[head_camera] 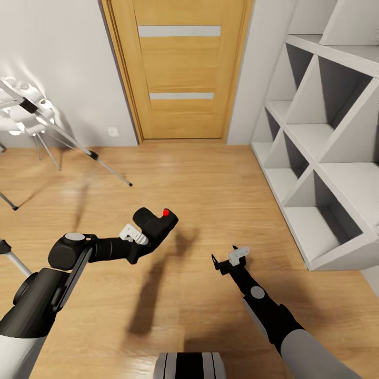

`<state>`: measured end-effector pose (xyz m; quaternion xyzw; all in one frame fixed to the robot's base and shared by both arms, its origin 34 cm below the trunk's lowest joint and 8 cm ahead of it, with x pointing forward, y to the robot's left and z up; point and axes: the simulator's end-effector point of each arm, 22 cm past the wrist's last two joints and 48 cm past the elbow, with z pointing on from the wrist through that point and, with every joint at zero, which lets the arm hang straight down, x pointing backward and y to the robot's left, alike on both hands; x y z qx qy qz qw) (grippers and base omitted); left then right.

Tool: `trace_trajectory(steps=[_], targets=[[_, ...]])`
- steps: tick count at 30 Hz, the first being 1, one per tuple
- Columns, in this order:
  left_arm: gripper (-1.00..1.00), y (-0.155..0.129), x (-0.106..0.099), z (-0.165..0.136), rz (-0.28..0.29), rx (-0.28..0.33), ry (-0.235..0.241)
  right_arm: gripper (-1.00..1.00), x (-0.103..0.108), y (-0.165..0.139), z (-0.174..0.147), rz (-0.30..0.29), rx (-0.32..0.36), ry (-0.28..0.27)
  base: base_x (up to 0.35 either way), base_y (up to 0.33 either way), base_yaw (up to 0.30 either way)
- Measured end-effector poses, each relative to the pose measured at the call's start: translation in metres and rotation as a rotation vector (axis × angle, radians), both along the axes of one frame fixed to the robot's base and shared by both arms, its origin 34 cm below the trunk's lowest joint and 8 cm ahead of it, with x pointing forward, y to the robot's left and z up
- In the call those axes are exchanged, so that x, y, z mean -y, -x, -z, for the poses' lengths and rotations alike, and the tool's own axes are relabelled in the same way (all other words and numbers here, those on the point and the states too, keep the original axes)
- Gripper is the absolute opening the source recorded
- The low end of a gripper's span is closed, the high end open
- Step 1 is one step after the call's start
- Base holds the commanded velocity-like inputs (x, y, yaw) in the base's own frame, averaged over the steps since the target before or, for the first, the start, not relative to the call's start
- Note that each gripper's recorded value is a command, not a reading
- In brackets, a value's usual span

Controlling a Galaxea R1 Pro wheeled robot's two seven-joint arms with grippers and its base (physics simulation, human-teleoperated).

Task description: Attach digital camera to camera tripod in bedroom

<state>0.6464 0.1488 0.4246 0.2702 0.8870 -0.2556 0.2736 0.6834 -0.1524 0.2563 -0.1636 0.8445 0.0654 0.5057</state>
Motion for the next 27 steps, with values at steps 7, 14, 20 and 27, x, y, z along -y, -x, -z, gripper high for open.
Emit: trace_trajectory(steps=[7,14,20,27], targets=[[-1.0,0.001,-0.001,-0.015,-0.007,0.005,-0.003,1.0,0.0,-0.007,-0.018,0.002,0.029,0.001,0.0,0.0,0.0],[-1.0,-0.001,-0.001,-0.031,-0.008,0.033,-0.003,1.0,0.001,-0.013,-0.036,0.002,0.058,0.001,0.0,0.0,0.0],[-1.0,-0.001,-0.001,-0.046,-0.008,0.057,-0.003,1.0,0.001,-0.018,-0.052,0.002,0.083,0.002,0.0,0.0,0.0],[-1.0,-0.002,-0.001,-0.063,-0.008,0.086,-0.003,1.0,0.001,-0.023,-0.07,0.002,0.11,0.002,0.0,0.0,0.0]])
